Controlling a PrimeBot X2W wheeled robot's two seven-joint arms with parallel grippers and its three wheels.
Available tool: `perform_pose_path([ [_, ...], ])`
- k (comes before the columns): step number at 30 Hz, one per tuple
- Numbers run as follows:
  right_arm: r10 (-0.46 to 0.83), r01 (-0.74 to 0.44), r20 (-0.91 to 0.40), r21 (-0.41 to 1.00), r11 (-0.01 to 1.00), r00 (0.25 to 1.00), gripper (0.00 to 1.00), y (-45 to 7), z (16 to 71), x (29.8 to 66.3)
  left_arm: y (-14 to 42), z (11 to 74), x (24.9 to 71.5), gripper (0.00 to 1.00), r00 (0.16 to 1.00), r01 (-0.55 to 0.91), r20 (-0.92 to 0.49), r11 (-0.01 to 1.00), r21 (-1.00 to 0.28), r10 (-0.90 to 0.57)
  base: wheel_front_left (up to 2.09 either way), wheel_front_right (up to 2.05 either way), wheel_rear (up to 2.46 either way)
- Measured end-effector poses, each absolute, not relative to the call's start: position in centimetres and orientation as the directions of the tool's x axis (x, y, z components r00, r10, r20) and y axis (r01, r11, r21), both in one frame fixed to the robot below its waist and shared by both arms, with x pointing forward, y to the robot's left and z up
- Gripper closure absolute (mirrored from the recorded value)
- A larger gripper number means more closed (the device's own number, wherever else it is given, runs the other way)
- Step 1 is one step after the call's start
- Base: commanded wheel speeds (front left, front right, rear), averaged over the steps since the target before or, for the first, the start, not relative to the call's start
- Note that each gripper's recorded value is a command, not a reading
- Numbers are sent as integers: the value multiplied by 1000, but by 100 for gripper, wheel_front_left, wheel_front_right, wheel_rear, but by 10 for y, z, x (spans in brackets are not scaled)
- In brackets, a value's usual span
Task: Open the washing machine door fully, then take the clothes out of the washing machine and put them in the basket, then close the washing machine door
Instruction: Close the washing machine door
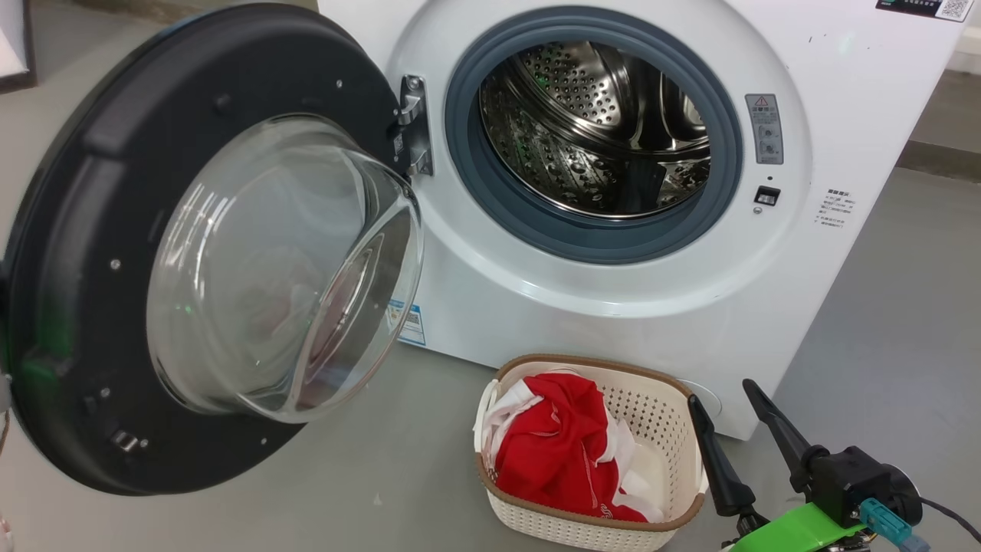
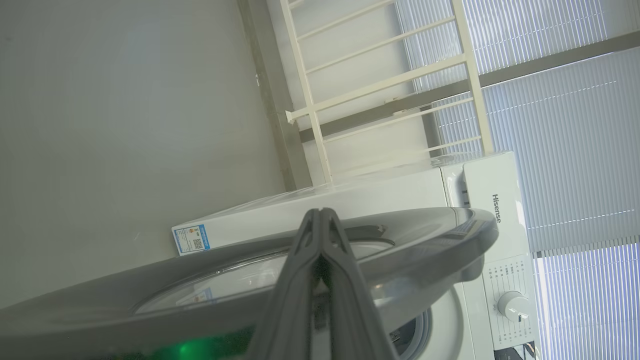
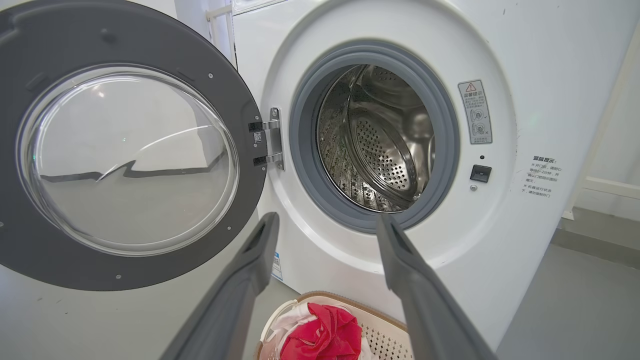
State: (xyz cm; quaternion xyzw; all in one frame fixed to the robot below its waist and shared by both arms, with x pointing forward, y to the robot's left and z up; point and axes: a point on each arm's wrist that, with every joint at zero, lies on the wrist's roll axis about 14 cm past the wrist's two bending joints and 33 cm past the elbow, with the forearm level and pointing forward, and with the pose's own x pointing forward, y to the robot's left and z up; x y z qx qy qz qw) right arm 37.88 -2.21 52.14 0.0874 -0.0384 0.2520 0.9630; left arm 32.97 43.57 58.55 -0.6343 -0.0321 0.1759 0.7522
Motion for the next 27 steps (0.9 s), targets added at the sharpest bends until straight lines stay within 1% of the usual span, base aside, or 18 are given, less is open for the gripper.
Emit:
perform_pose_path([
  [5,484,-497,118,150,854,867,0,-20,521,379,423,593,335,100,953,-187,-143,151,-971,266,0,0,0],
  [9,486,-499,117,150,853,866,0,-19,521,379,415,594,336,100,962,-151,-116,129,-980,247,0,0,0],
  [17,487,-501,118,160,851,865,0,-18,521,380,379,599,339,100,987,-56,-38,111,-992,155,0,0,0],
  [27,479,-491,109,166,855,871,0,-22,517,380,339,604,332,100,997,3,11,95,-995,80,0,0,0],
])
